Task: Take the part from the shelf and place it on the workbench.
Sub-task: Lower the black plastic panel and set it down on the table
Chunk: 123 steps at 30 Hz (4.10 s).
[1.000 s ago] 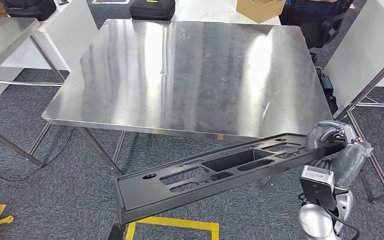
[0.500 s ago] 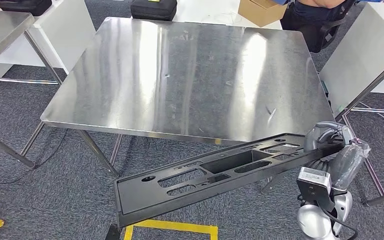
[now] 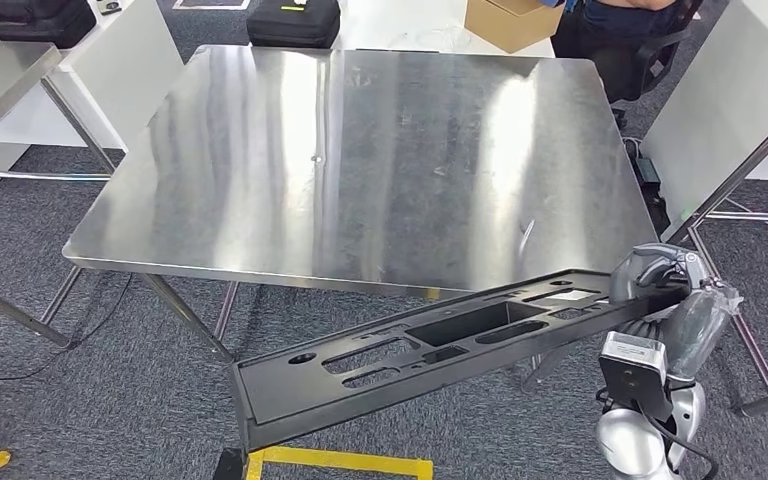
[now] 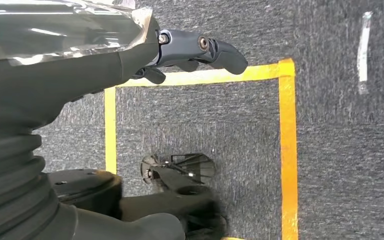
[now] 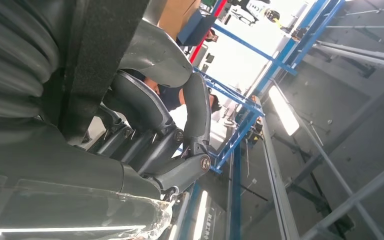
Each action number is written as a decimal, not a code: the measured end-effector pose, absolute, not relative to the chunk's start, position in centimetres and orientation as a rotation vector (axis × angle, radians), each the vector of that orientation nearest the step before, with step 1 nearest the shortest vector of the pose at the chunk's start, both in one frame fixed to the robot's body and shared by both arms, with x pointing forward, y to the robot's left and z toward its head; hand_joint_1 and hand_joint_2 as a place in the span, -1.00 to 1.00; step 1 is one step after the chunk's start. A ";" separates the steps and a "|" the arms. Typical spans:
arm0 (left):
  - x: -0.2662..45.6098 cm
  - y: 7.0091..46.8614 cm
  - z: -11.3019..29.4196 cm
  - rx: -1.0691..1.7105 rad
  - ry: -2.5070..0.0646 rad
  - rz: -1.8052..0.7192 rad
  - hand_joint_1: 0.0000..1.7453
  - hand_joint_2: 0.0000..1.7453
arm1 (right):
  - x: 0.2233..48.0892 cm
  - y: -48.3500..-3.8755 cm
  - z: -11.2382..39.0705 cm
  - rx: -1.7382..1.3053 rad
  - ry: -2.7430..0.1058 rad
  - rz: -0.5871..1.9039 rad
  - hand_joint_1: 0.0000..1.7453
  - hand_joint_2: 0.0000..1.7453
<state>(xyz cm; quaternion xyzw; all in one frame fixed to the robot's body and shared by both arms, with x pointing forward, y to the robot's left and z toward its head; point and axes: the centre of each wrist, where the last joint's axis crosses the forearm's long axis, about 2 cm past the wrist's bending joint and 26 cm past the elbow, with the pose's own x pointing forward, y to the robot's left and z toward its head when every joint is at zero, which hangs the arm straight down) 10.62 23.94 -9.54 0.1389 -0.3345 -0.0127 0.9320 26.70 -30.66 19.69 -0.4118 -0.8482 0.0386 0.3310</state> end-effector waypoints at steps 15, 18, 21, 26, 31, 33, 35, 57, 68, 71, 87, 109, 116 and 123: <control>10.9 24.1 -9.5 0.271 -0.684 -0.027 -1.00 1.00 | 26.8 -30.7 19.8 -1.074 -2.221 0.097 1.00 1.00; 10.8 24.1 -9.5 0.271 -0.682 -0.025 -1.00 1.00 | 26.7 -30.7 19.7 -1.073 -2.216 0.099 1.00 1.00; 10.8 24.0 -9.5 0.270 -0.683 -0.025 -1.00 1.00 | 26.7 -30.6 19.7 -1.074 -2.219 0.099 1.00 1.00; 10.8 24.0 -9.5 0.268 -0.684 -0.024 -1.00 1.00 | 26.8 -30.6 19.8 -1.076 -2.220 0.106 1.00 1.00; 10.7 24.0 -9.6 0.266 -0.681 -0.023 -1.00 1.00 | 26.8 -30.6 19.9 -1.075 -2.223 0.108 1.00 1.00; 10.6 24.0 -9.6 0.266 -0.679 -0.024 -1.00 1.00 | 26.9 -30.5 19.9 -1.073 -2.223 0.109 1.00 1.00; 10.6 24.1 -9.6 0.268 -0.680 -0.024 -1.00 1.00 | 26.9 -30.5 19.9 -1.073 -2.223 0.109 1.00 1.00; 10.5 23.0 -9.5 0.282 -0.698 -0.010 -1.00 1.00 | 26.7 -31.0 19.6 -1.071 -2.217 0.131 1.00 1.00; 10.6 23.1 -9.5 0.265 -0.692 -0.016 -1.00 1.00 | 27.3 -30.5 19.8 -1.057 -2.233 0.206 1.00 1.00; 10.7 23.3 -9.5 0.256 -0.688 -0.026 -1.00 1.00 | 28.1 -30.1 20.5 -1.067 -2.244 0.270 1.00 1.00; 12.4 22.9 -9.0 0.236 -0.710 -0.095 -1.00 1.00 | 37.9 -29.0 28.3 -1.188 -2.159 0.797 1.00 1.00; 13.9 22.7 -8.5 0.193 -0.716 -0.172 -1.00 1.00 | 44.0 -20.0 33.5 -1.145 -1.955 1.344 1.00 1.00; 14.6 22.4 -8.3 0.175 -0.712 -0.203 -1.00 1.00 | 44.2 -15.7 34.4 -1.117 -1.937 1.387 1.00 1.00; 14.9 22.4 -8.2 0.171 -0.709 -0.229 -1.00 1.00 | 43.8 -12.6 34.7 -1.074 -1.932 1.391 1.00 1.00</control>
